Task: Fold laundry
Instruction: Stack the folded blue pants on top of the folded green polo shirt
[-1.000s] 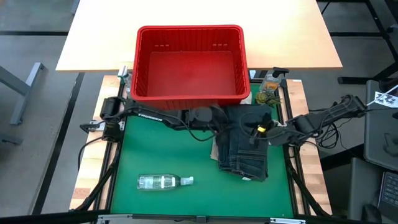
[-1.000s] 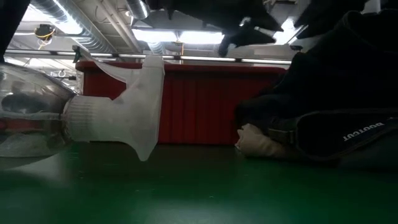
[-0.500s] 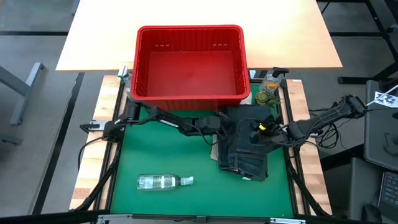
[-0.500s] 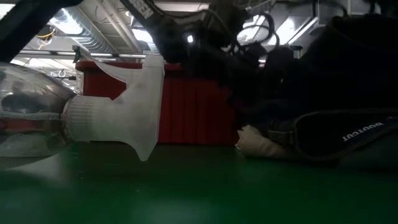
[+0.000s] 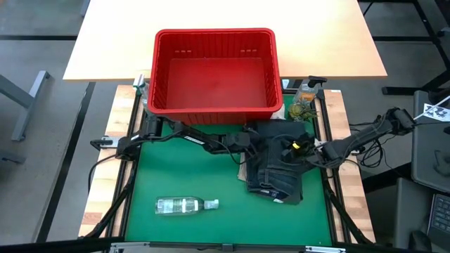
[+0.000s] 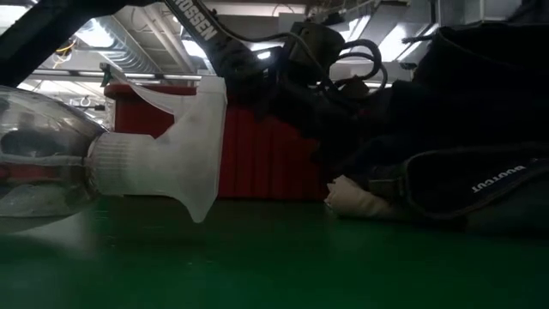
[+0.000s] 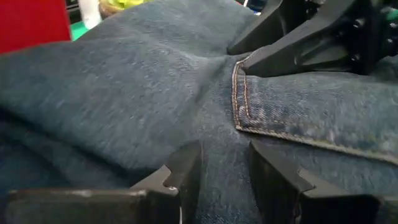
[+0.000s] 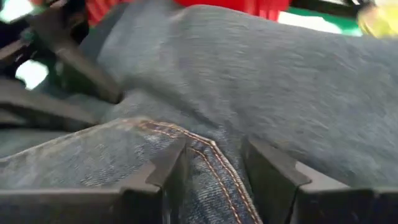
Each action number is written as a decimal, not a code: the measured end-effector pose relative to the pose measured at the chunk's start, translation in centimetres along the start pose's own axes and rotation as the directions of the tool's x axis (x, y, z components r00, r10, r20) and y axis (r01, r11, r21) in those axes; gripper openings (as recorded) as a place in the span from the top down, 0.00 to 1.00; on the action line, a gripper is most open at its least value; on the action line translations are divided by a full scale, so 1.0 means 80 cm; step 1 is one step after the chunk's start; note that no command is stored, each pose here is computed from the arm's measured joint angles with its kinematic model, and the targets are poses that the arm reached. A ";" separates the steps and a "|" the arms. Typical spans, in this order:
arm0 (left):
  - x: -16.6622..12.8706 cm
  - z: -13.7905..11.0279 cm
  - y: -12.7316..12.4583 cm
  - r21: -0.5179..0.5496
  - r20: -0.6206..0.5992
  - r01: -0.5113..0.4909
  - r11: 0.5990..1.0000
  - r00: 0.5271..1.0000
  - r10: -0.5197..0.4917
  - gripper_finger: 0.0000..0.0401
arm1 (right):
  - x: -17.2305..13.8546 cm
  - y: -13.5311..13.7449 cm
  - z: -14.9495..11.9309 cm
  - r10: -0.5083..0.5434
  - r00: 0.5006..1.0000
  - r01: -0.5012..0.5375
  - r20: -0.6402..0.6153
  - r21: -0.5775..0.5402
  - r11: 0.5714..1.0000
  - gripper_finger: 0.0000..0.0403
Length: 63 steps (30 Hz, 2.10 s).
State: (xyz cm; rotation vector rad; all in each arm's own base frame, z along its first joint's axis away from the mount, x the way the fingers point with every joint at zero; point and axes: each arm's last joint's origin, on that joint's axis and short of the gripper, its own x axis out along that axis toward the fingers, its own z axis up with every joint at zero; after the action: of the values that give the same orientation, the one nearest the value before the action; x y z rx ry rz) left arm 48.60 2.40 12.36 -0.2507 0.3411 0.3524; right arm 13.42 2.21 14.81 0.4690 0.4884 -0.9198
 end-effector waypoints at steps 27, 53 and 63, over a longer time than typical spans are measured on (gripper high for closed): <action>0.002 0.060 -0.027 0.023 -0.256 0.111 0.994 0.961 -0.102 0.69 | -0.057 0.049 0.079 0.124 0.972 -0.174 -0.197 -0.263 0.949 0.61; -0.036 0.123 -0.032 0.251 -0.508 -0.016 0.968 0.849 0.146 0.69 | -0.051 0.067 0.079 0.190 0.967 -0.221 -0.170 -0.187 0.957 0.61; -0.035 0.139 -0.022 0.289 -0.465 -0.074 0.955 0.861 0.207 0.69 | -0.055 0.049 0.083 0.010 0.996 -0.037 -0.085 -0.310 0.950 0.61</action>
State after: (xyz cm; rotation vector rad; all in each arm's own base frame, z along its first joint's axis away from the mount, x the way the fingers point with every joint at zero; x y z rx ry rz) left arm 49.86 3.30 23.84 -0.0486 0.9100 0.3823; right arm 15.72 3.17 23.34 0.2251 0.6899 -0.7845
